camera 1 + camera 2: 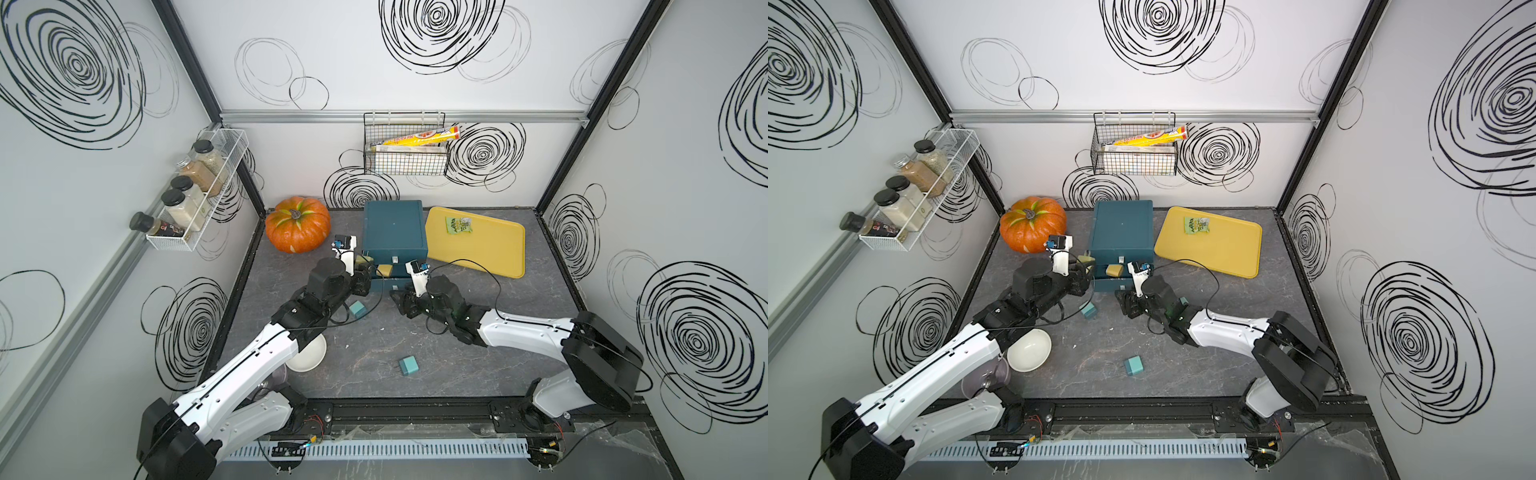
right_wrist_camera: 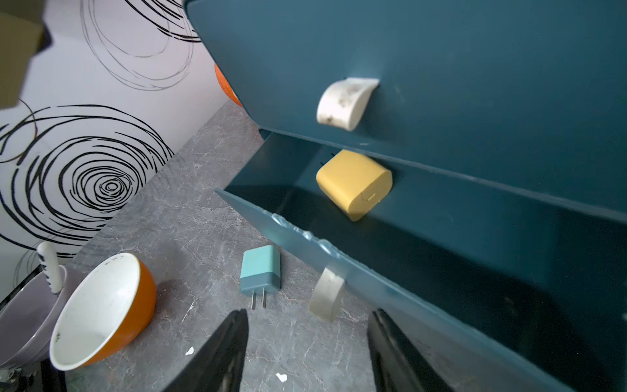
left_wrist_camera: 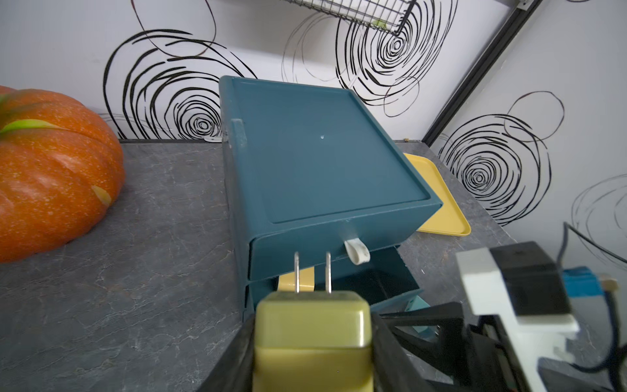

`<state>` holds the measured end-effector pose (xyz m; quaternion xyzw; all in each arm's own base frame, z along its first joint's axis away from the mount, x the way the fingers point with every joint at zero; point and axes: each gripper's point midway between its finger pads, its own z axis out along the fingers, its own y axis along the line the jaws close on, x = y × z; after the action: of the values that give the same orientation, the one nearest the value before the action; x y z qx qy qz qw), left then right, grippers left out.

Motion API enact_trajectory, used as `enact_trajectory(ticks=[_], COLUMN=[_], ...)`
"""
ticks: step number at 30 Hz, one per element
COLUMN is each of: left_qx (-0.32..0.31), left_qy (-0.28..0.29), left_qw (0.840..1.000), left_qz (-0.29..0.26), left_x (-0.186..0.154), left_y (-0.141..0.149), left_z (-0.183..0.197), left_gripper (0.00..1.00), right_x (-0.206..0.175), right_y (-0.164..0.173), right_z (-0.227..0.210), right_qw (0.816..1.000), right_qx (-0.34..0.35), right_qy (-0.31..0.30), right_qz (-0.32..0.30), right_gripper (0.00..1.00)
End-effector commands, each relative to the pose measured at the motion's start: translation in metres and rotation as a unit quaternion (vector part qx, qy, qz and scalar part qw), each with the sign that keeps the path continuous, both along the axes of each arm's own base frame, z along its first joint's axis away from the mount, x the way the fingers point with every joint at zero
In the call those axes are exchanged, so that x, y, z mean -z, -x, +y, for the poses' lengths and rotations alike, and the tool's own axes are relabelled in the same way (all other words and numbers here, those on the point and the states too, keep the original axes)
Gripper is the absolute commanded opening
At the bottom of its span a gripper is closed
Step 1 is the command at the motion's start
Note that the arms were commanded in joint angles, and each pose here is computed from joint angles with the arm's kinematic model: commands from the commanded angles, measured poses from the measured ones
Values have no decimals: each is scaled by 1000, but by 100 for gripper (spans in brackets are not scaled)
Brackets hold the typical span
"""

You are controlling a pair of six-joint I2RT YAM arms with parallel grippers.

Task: Place the plugs into the drawer by color
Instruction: Open the drawer in the storage box.

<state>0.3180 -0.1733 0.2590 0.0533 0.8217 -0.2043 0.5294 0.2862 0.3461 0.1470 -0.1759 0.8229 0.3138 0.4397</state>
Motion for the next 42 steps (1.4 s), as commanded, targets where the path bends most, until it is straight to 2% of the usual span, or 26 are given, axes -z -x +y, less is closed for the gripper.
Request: enact_trajectory(ticks=[1, 8, 14, 18, 23, 32, 36, 39, 42], left_qx=[20, 32, 43, 44, 50, 93, 115, 146, 161], left_qy=[38, 41, 43, 42, 44, 43, 20, -10, -48], left_qw=[999, 998, 997, 997, 997, 994, 993, 989, 986], left_qz=[-33, -40, -41, -39, -38, -24, -11, -4, 8], left_x=[-22, -21, -23, -20, -21, -10, 1, 10, 20], left_y=[-2, 3, 4, 4, 4, 4, 1, 1, -2], left_z=[-10, -11, -15, -15, -18, -36, -55, -74, -88], left_gripper=[3, 3, 3, 3, 3, 4, 4, 3, 1], right_x=[1, 11, 8, 10, 8, 9, 8, 11, 8], right_y=[-6, -12, -15, -16, -9, 28, 43, 45, 52], right_z=[7, 16, 16, 14, 15, 7, 4, 4, 4], right_qw=[1000, 1000, 1000, 1000, 1000, 999, 999, 999, 998], right_qx=[7, 7, 11, 17, 4, -7, -15, -22, -36], right_qy=[-10, 0, 1, 10, 8, 3, -7, -5, -25], right_qz=[12, 24, 21, 21, 30, 39, 38, 35, 33], right_gripper=[57, 45, 28, 12, 0, 0, 0, 3, 12])
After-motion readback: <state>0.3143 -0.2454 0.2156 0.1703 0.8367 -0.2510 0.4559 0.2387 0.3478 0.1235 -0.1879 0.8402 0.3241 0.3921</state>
